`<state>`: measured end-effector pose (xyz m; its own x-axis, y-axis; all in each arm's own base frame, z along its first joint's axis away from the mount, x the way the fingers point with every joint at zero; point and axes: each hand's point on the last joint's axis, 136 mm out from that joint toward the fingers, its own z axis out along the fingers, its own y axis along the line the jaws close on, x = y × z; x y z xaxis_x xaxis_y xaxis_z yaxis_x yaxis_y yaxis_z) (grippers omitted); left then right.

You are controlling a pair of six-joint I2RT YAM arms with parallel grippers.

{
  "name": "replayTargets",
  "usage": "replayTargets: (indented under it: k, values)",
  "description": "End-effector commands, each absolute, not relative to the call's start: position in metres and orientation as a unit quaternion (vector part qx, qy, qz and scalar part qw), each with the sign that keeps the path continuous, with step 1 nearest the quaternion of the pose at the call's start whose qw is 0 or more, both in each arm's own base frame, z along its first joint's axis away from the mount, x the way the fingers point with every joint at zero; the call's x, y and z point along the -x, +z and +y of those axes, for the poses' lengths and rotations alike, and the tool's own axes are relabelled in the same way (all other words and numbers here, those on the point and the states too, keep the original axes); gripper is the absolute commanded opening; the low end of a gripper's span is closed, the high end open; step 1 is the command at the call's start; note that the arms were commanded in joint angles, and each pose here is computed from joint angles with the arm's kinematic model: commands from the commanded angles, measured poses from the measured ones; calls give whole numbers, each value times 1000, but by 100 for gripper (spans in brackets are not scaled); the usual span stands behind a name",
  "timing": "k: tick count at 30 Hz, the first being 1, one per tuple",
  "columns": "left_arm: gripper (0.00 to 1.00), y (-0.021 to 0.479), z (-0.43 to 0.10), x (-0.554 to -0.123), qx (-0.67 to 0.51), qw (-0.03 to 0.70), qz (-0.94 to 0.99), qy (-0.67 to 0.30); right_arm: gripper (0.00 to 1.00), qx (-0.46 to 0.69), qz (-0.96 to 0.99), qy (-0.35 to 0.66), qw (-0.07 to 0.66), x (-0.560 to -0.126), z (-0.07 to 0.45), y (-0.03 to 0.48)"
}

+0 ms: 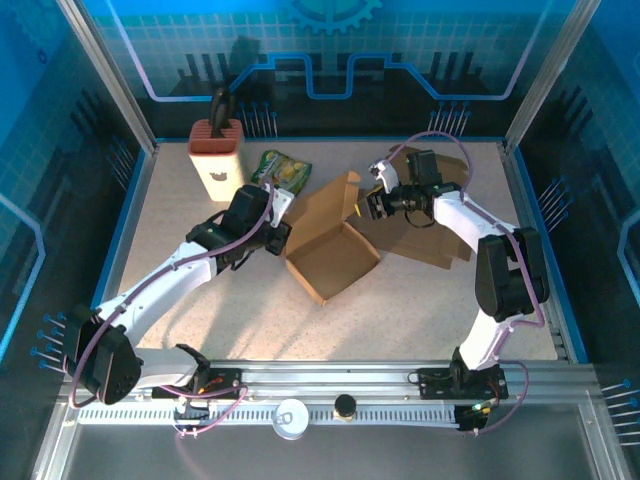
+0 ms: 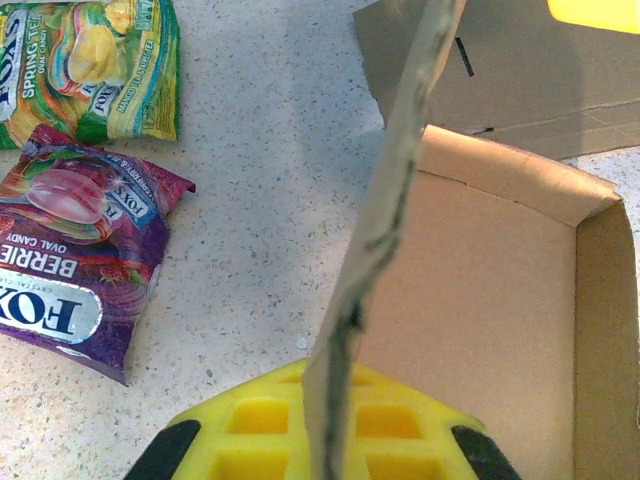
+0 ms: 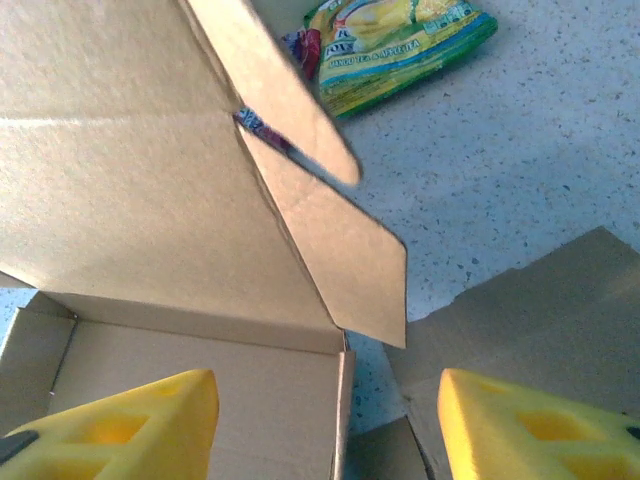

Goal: Fold the paper box

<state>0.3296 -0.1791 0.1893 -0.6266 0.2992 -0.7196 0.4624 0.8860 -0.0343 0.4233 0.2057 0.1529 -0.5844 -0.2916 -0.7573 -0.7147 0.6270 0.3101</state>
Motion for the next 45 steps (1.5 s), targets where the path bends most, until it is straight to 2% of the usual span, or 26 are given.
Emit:
replayTargets:
  k: [1, 6, 12, 18, 20, 25, 29, 34, 38, 45]
  values:
    - [0, 192, -182, -331, -223, 382, 889, -117, 62, 328, 805, 320, 375, -428, 217, 179]
    - [0, 194, -181, -330, -220, 382, 889, -121, 69, 315, 798, 335, 388, -441, 208, 182]
    - [0, 192, -180, -329, -219, 379, 891, -123, 70, 338, 768, 390, 381, -449, 218, 183]
    - [0, 190, -180, -330, -219, 376, 892, -120, 70, 356, 765, 390, 370, -454, 226, 172]
    - [0, 189, -180, -331, -218, 377, 892, -120, 65, 357, 765, 392, 366, -454, 227, 171]
    - [0, 186, -180, -334, -218, 373, 894, -118, 41, 361, 763, 384, 373, -451, 228, 176]
    - [0, 184, -179, -335, -215, 370, 896, -115, 30, 366, 764, 381, 371, -448, 232, 180]
    - [0, 183, -178, -336, -211, 371, 897, -114, 28, 371, 768, 369, 370, -446, 235, 179]
    - [0, 183, -177, -336, -209, 372, 897, -113, 32, 372, 766, 376, 366, -445, 238, 176]
    - [0, 182, -177, -338, -206, 371, 898, -114, 19, 370, 768, 365, 374, -444, 241, 176]
